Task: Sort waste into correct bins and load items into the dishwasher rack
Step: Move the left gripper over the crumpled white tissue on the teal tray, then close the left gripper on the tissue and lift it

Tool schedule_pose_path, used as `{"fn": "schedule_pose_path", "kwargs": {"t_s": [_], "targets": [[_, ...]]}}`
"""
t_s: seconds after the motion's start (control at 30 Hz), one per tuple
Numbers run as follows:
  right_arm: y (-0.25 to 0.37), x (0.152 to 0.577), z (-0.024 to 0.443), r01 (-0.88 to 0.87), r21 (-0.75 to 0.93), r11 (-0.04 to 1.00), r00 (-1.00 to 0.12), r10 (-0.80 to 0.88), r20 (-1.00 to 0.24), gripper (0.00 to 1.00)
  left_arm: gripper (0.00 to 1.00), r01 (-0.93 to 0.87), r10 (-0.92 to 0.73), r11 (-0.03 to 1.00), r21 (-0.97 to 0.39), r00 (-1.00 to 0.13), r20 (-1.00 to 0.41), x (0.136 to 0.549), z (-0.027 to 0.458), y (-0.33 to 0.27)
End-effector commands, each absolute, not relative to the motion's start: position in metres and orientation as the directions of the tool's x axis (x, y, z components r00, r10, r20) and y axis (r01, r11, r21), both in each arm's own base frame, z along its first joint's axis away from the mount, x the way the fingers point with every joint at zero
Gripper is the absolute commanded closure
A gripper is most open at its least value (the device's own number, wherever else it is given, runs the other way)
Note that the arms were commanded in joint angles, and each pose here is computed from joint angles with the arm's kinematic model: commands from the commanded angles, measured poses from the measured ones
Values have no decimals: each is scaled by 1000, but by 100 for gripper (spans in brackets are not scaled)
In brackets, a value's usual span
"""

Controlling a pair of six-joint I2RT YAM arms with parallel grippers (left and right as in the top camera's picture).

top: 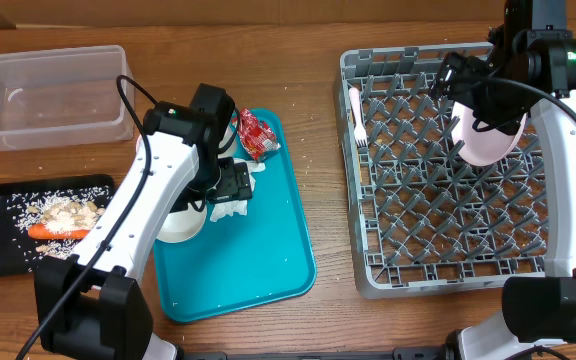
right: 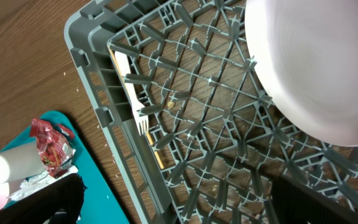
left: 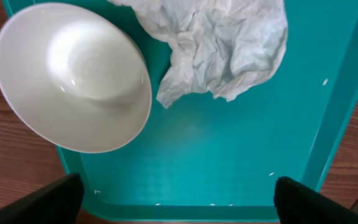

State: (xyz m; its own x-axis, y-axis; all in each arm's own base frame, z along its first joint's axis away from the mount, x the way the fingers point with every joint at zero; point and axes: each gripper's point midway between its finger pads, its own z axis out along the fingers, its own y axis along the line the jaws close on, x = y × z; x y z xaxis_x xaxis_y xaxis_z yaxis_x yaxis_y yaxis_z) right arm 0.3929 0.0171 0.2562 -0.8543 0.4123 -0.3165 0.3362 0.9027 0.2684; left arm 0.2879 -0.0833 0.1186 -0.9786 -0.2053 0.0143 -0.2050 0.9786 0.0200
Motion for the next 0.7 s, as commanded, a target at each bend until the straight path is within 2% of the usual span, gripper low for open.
{"fn": "schedule_pose_path", "kwargs": {"t_s": [0.0,0.3,0.47,0.67], "targets": [[18,394,261,335,283,899,-848,419,-325,0,0,-196,-196,981,-6,-981,-11,290,118,-86],[18,394,261,335,283,899,-848,419,-325,0,0,-130,-163,964,-230,-978,-133,329,122,-135],[18,394,261,335,283,899,-848,419,-325,0,0,-93,-127,976,-195,-976,-175,338,113,-148],[18,394,261,335,283,899,-848,419,-325,0,0,-71,-81,992,-102,-992,-97,335,75,-144]]}}
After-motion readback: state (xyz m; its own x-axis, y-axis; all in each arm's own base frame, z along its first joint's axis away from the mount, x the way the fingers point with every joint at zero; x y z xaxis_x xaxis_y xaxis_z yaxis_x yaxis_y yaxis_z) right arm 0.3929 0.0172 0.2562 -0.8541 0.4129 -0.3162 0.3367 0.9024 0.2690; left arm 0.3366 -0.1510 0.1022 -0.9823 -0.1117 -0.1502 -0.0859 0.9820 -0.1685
